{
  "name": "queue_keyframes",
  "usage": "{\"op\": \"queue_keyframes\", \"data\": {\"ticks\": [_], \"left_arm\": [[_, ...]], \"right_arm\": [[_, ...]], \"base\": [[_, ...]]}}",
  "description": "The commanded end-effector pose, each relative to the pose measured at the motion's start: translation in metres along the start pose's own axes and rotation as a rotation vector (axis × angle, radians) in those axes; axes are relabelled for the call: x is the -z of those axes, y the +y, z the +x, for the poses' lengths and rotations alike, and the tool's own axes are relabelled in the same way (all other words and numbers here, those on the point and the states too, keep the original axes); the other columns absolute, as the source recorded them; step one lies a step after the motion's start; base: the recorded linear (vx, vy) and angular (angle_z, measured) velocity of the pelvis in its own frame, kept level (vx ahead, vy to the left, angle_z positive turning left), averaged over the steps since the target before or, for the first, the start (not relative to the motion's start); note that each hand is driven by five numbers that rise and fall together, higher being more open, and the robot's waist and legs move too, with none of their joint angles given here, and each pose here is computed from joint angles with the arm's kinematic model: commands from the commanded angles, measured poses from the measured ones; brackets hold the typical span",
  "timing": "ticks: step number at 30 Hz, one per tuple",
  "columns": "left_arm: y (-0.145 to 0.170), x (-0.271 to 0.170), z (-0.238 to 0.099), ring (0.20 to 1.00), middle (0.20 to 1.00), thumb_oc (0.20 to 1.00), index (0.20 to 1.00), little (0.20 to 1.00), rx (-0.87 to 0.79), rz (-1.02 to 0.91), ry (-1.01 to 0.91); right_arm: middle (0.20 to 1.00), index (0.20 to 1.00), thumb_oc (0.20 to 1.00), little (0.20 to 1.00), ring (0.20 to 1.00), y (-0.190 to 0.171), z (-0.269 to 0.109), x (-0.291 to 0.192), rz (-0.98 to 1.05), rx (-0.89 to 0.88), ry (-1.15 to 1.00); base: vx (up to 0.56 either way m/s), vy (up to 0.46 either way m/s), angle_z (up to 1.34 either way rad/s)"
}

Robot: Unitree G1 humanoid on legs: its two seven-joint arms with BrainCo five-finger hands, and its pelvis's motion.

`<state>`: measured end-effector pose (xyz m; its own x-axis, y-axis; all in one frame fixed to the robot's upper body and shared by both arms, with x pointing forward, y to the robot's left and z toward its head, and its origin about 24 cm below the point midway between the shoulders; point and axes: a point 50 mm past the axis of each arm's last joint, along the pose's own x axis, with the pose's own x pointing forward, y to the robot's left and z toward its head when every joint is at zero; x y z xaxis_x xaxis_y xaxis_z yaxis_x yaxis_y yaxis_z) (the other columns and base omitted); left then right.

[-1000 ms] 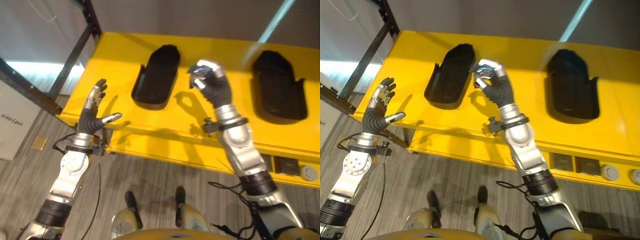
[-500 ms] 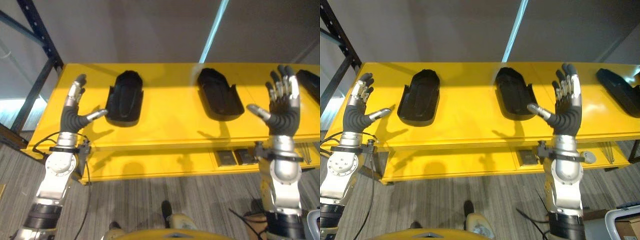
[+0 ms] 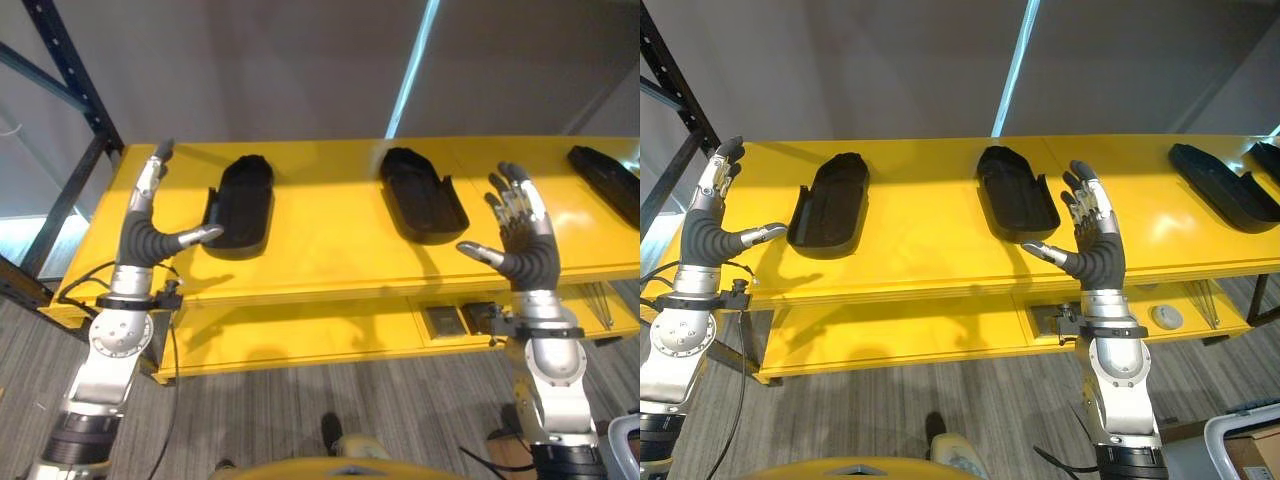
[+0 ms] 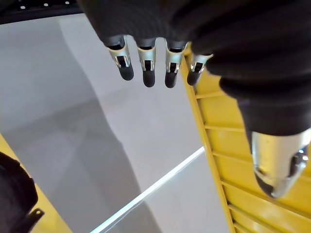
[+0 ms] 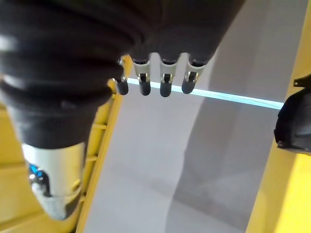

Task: Move parts from the plastic box to the shelf.

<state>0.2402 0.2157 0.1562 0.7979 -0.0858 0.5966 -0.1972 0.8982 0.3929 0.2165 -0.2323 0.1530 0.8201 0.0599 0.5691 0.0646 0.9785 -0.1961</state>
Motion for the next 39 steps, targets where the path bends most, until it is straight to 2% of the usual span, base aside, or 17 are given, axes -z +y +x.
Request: {"op": "queue_keyframes", "data": {"ticks": [1,8,14,20,28,39], "left_arm": [[0.007,-0.009,0.007,1.000,1.000,1.000,1.000,1.000,0.005,0.057,-0.084],[0.003,-0.002,-0.004,1.000,1.000,1.000,1.000,1.000,-0.006,-0.001,-0.026],[-0.004,-0.007,0.003,1.000,1.000,1.000,1.000,1.000,0.005,-0.039,-0.061],[-0.003,-0.003,0.006,1.000,1.000,1.000,1.000,1.000,-0.035,-0.025,-0.052],[0.010,0.001,-0.002,1.000,1.000,1.000,1.000,1.000,-0.007,0.069,-0.025],[0.019,0.005,-0.010,1.000,1.000,1.000,1.000,1.000,0.013,0.104,0.021]], "right_arm": [[1.000,1.000,1.000,1.000,1.000,-0.001,0.017,-0.042,-0.046,-0.045,-0.236],[1.000,1.000,1.000,1.000,1.000,-0.001,0.014,-0.038,-0.026,-0.081,-0.201],[1.000,1.000,1.000,1.000,1.000,-0.004,0.019,-0.037,0.007,-0.074,-0.200],[1.000,1.000,1.000,1.000,1.000,-0.002,0.021,-0.031,0.079,-0.068,-0.170],[1.000,1.000,1.000,1.000,1.000,0.009,0.011,-0.019,0.159,-0.073,-0.103],[1.000,1.000,1.000,1.000,1.000,0.022,-0.001,-0.002,0.199,-0.075,-0.004]], "base": [[0.00,-0.175,-0.06],[-0.02,-0.144,0.02],[-0.04,0.018,-0.01],[-0.07,0.104,-0.06],[-0.20,0.101,-0.03],[-0.15,0.018,0.06]]}}
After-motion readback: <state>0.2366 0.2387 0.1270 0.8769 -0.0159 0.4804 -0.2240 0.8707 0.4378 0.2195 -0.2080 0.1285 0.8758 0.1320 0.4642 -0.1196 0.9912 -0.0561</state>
